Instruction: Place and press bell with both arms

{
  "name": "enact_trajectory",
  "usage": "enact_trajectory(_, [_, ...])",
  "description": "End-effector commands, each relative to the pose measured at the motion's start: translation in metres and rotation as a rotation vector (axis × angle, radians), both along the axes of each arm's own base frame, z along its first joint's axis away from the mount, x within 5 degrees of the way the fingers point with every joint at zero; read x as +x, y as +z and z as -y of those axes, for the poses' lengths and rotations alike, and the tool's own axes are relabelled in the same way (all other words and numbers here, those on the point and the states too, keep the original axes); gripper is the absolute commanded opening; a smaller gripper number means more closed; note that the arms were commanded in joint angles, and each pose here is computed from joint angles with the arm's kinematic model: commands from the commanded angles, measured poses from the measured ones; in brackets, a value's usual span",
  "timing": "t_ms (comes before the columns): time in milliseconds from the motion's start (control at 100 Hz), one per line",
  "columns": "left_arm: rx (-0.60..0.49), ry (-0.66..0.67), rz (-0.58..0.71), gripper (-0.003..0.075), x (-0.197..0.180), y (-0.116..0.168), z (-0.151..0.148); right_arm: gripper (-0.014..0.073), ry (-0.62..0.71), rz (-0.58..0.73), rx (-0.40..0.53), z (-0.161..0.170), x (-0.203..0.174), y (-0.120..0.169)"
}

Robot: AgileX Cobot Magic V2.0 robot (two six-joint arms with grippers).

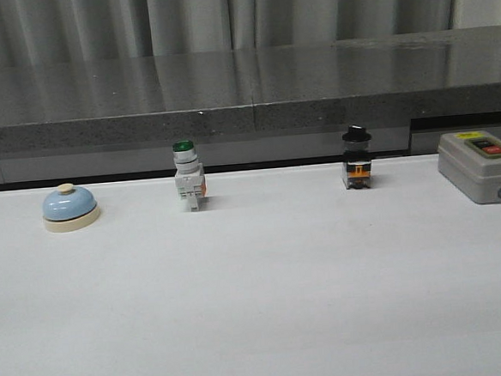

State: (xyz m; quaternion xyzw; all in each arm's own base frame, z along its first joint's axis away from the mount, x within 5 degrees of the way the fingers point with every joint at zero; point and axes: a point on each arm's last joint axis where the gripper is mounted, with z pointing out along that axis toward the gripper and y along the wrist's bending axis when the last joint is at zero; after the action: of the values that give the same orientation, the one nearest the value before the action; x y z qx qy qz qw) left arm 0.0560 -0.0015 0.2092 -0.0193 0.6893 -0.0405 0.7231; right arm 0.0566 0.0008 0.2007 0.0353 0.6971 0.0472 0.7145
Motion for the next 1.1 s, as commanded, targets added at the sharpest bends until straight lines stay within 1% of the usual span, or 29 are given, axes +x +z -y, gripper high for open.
enact_trajectory(0, [-0.014,-0.002,0.068,-0.0020,-0.0011,-0.0051,0.0001,-0.0060,0.002,0.107,-0.004,-0.0002,-0.0028,0.0126])
enact_trajectory(470, [-0.014,-0.002,0.068,-0.0020,-0.0011,-0.0051,0.0001,-0.0060,0.002,0.107,-0.004,-0.0002,-0.0028,0.0126])
enact_trajectory(510, [0.013,0.000,0.069,-0.0020,-0.0011,-0.0051,0.0002,-0.0060,0.002,0.107,-0.004,-0.0002,-0.0028,0.0126])
enact_trajectory(570, [0.103,0.004,0.071,-0.0020,-0.0011,-0.0051,0.0005,-0.0060,0.002,0.107,-0.004,-0.0002,-0.0028,0.0126])
enact_trajectory(610, [0.117,0.005,0.072,-0.0020,-0.0011,-0.0052,0.0005,-0.0060,0.002,0.107,-0.004,-0.0002,-0.0028,0.0126])
enact_trajectory(940, [0.106,0.004,0.071,-0.0020,-0.0011,-0.0051,0.0005,-0.0060,0.002,0.107,-0.004,-0.0002,-0.0028,0.0126])
enact_trajectory(1000, [0.106,0.003,0.089,-0.0020,-0.0014,-0.0031,0.0007,-0.0060,0.002,0.107,-0.004,-0.0002,-0.0028,0.0126])
enact_trajectory(1090, [0.052,0.000,0.107,-0.0020,-0.0022,0.0028,0.0006,-0.0060,0.002,0.107,-0.004,-0.0002,-0.0028,0.0126])
